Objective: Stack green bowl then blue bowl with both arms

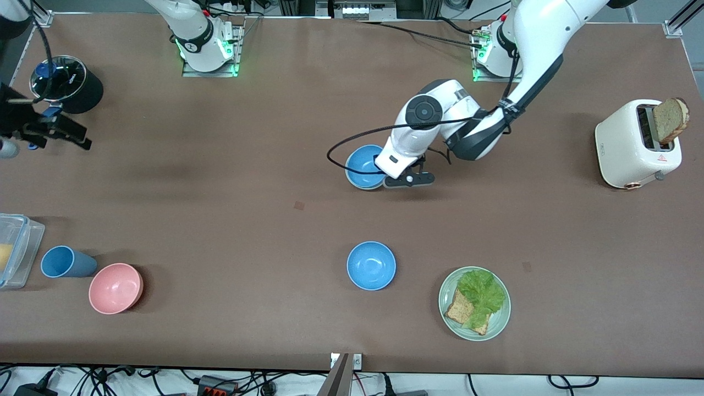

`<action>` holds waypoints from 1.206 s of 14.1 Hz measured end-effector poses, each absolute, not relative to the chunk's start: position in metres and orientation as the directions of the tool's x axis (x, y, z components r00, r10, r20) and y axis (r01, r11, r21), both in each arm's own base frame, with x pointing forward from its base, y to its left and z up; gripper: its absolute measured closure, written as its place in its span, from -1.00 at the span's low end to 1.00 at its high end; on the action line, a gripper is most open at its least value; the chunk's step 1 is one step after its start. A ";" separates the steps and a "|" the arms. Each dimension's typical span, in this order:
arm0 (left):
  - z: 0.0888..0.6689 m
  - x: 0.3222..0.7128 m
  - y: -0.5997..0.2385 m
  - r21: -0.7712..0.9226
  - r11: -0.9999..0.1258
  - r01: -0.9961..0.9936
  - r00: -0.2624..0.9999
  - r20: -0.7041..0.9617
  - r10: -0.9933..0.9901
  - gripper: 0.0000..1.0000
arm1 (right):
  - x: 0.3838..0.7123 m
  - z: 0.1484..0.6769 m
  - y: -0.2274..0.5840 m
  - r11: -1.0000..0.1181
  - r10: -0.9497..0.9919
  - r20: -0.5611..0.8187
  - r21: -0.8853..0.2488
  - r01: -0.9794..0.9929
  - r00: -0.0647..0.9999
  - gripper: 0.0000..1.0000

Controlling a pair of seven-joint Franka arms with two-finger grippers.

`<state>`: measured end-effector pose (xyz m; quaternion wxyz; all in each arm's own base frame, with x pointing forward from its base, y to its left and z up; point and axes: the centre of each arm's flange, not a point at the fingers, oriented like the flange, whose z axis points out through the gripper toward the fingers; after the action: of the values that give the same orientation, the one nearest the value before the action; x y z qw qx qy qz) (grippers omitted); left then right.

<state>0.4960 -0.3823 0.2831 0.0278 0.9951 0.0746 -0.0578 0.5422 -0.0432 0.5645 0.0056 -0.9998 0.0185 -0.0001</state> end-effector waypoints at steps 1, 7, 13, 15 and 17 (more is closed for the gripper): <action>0.293 0.500 -0.378 0.036 -0.987 0.158 0.981 -0.116 0.153 -0.06 | 0.537 0.564 -0.043 -0.999 -0.037 0.002 -0.012 -0.036 0.999 -1.00; 0.361 0.540 -0.327 0.063 -0.965 0.256 0.964 -0.085 0.250 -0.13 | 0.537 0.566 -0.036 -1.000 -0.017 0.020 -0.010 -0.017 1.000 -1.00; 0.400 0.587 -0.250 0.054 -0.990 0.129 0.989 -0.085 0.124 -0.44 | 0.548 0.568 -0.035 -1.000 -0.014 0.029 -0.009 -0.014 0.999 -1.00; 0.411 0.604 -0.209 0.080 -0.996 0.047 0.997 -0.070 0.041 -0.47 | 0.549 0.568 -0.035 -1.000 -0.014 0.031 -0.008 -0.014 0.999 -1.00; 0.416 0.616 -0.165 0.108 -0.994 -0.005 0.998 -0.064 -0.012 -0.48 | 0.549 0.569 -0.035 -1.000 -0.014 0.032 -0.008 -0.014 0.999 -1.00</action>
<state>0.6156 -0.1645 0.4156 0.0539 0.9980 -0.0042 -0.0324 0.5487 -0.0347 0.5685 0.0041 -0.9998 0.0068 -0.0159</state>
